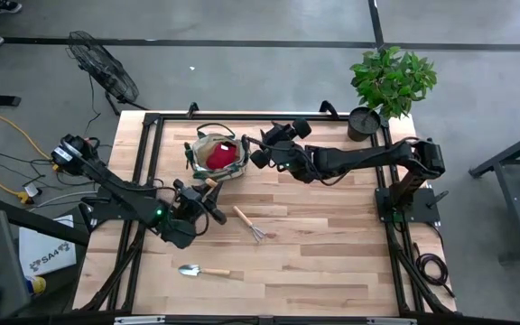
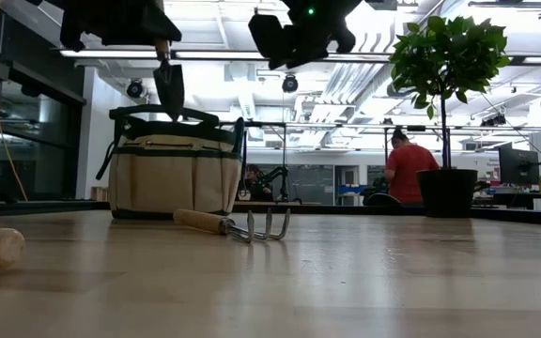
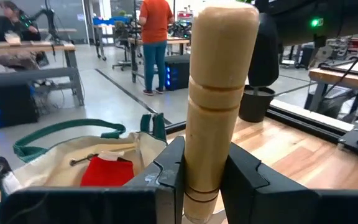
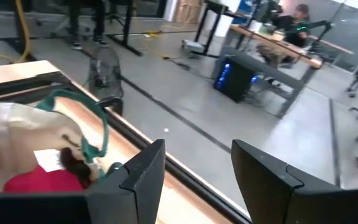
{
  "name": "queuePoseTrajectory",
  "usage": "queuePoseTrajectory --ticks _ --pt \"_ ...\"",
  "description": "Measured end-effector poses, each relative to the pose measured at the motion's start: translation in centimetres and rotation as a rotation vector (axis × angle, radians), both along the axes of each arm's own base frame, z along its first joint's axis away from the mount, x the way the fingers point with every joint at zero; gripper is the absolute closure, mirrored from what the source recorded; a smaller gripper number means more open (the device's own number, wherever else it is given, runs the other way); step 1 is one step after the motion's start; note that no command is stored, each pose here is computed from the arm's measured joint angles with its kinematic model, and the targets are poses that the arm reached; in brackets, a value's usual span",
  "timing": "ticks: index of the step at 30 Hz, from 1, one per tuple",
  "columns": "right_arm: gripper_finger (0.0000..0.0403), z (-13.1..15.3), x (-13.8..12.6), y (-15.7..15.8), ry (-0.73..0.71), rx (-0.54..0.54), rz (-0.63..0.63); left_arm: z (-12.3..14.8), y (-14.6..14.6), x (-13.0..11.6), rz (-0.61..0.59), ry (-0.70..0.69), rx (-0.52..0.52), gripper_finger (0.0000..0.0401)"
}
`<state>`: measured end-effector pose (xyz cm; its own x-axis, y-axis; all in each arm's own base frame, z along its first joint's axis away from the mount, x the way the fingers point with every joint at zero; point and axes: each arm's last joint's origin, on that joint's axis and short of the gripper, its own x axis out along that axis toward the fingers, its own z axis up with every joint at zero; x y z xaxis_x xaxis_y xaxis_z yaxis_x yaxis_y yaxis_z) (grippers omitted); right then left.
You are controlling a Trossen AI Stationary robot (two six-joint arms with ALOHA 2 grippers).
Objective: Pick & Place Garden tools in Gardening bag
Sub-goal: Put the brown trowel into the gardening bag
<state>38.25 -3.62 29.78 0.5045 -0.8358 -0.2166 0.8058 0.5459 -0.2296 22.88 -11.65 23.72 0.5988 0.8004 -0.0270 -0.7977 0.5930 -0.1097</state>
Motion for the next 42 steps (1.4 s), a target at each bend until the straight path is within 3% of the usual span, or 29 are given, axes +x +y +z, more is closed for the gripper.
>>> queuePoseTrajectory --ticks 18,26,34,37,42 --pt "0.0225 0.0 -0.1 -0.1 0.004 -0.013 -0.035 -1.8 -0.4 0.6 0.062 0.039 0.062 0.0337" --pt "0.0225 0.0 -0.1 -0.1 0.004 -0.013 -0.034 -2.3 0.3 1.0 -0.035 -0.038 -0.105 0.0337" --pt "0.0225 0.0 -0.1 0.0 0.004 -0.012 -0.032 -4.7 3.2 0.1 0.043 -0.009 -0.262 0.0337" --pt "0.0225 0.0 -0.1 0.0 0.004 -0.012 -0.032 -4.6 3.4 0.0 0.059 -0.004 -0.275 0.0337" --pt "0.0225 0.0 -0.1 0.0 0.0 -0.01 -0.033 -1.7 3.0 0.7 0.066 0.071 -0.224 0.0337"
